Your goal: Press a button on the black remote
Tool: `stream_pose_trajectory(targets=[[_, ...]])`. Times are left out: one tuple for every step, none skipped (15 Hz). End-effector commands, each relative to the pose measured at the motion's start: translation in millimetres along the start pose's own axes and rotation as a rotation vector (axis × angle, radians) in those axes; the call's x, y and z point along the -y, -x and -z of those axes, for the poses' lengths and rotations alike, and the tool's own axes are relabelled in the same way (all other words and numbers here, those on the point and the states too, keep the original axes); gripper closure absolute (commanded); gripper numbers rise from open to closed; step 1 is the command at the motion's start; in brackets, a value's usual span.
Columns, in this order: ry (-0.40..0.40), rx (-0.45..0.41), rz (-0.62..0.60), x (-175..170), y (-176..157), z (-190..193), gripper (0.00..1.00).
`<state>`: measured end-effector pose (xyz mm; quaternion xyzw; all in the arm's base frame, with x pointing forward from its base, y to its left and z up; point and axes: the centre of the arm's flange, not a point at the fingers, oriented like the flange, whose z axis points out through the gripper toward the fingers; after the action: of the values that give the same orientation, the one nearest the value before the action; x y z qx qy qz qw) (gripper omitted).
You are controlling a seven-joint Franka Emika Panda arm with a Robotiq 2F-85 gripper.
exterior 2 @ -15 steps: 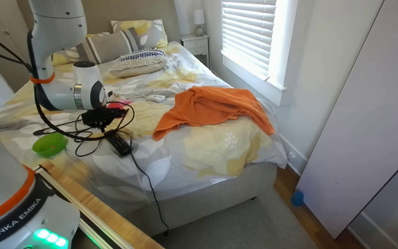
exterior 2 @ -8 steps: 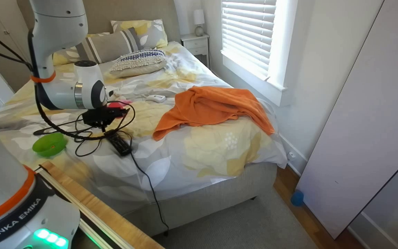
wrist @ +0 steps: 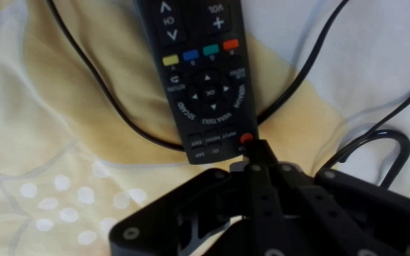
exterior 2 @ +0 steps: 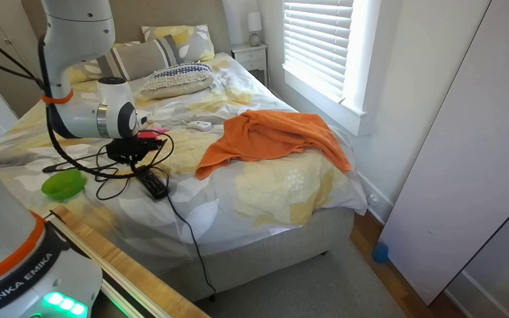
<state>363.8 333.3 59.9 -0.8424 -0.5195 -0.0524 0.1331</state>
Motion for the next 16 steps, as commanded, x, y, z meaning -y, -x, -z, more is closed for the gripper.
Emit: stream_pose_trajectory(targets=[[-0.008,0.022,0.004,0.8,2.6,3.5,1.00],[-0.009,0.017,0.002,0.2,2.5,3.4,1.00],[-0.010,0.014,0.001,-0.3,2.5,3.3,1.00],[-0.011,0.012,0.000,-0.7,2.5,3.0,1.00],[-0.011,0.010,-0.001,-1.2,2.6,2.6,1.00],[-0.009,0.013,-0.004,-2.2,3.0,1.6,1.00],[-0.016,0.012,-0.007,-2.5,3.3,1.1,1.00],[-0.017,0.011,-0.009,-3.1,3.5,0.5,1.00],[-0.019,0.009,-0.012,-3.6,3.6,0.1,1.00],[-0.020,0.009,-0.014,-3.9,3.8,-0.1,1.00],[-0.024,0.006,-0.017,-4.2,3.8,-0.7,1.00],[-0.025,0.006,-0.019,-4.5,3.9,-1.2,1.00],[-0.032,0.004,-0.023,-4.1,3.4,-3.1,1.00],[-0.031,0.000,-0.023,-4.0,3.1,-4.2,1.00],[-0.035,-0.004,-0.025,-3.6,2.8,-5.2,1.00],[-0.034,-0.005,-0.024,-3.4,2.6,-6.3,1.00]])
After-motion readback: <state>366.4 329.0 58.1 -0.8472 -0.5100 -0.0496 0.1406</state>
